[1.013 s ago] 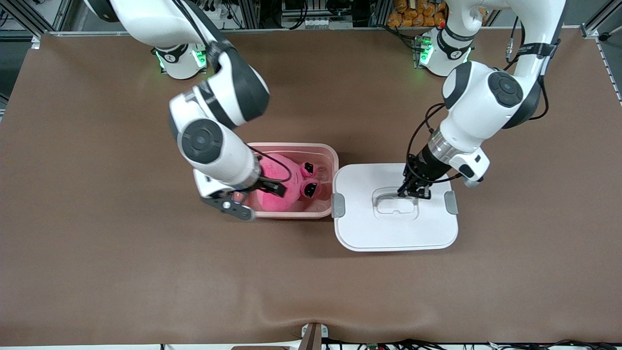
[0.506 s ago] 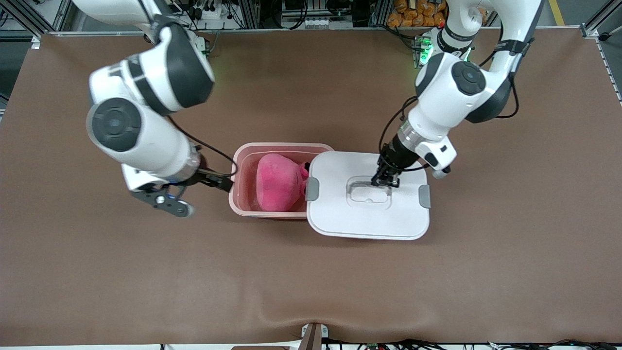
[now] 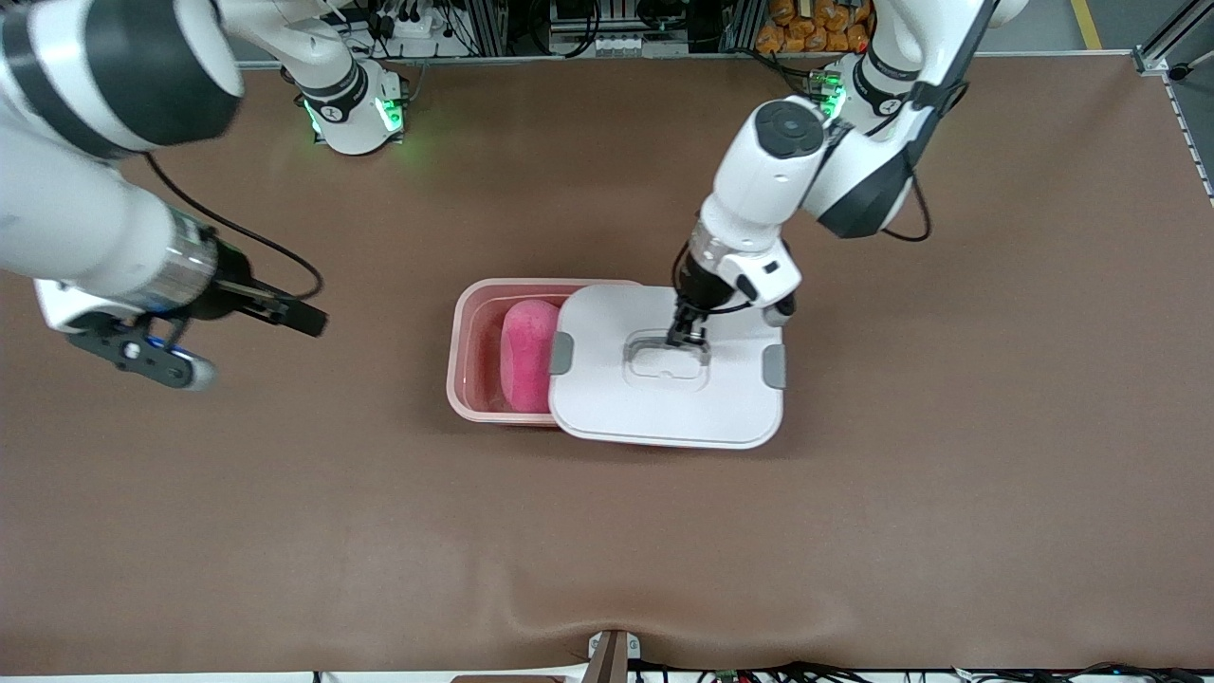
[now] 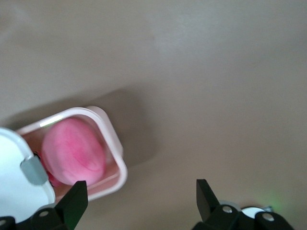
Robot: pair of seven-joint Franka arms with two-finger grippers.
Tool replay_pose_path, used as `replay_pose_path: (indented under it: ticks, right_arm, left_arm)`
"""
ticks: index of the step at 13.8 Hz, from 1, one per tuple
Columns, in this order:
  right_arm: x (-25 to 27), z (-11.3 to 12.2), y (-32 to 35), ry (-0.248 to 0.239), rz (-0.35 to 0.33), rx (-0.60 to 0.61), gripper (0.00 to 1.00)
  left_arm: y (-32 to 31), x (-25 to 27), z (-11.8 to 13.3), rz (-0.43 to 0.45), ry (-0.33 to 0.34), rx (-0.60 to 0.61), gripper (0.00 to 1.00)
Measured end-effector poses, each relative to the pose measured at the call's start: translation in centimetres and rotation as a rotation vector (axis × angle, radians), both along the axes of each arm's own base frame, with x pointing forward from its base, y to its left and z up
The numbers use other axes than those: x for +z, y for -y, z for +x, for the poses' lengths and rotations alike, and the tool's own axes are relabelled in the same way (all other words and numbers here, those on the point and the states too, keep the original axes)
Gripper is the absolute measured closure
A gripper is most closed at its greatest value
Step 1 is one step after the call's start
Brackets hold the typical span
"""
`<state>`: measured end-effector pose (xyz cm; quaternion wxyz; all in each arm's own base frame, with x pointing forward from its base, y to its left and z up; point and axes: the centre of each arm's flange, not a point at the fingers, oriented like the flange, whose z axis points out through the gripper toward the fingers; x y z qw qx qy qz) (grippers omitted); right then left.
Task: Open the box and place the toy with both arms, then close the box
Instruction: 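Lower the lid onto the box with the left gripper while the right gripper withdraws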
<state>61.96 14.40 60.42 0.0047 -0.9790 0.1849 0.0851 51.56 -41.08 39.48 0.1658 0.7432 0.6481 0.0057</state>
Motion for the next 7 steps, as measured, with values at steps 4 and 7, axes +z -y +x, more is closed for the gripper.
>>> replay_pose_path:
  ticks: [4, 7]
  right_arm:
    - [2.8, -0.7, 5.5, 0.024, 0.021, 0.003, 0.00]
    - [5.2, -1.8, 8.3, 0.056, 0.035, 0.025, 0.00]
  left_arm:
    - [3.0, 2.5, 0.9, -0.070, 0.027, 0.048, 0.94]
    - [5.6, 4.1, 0.5, -0.100, 0.011, 0.089, 0.94]
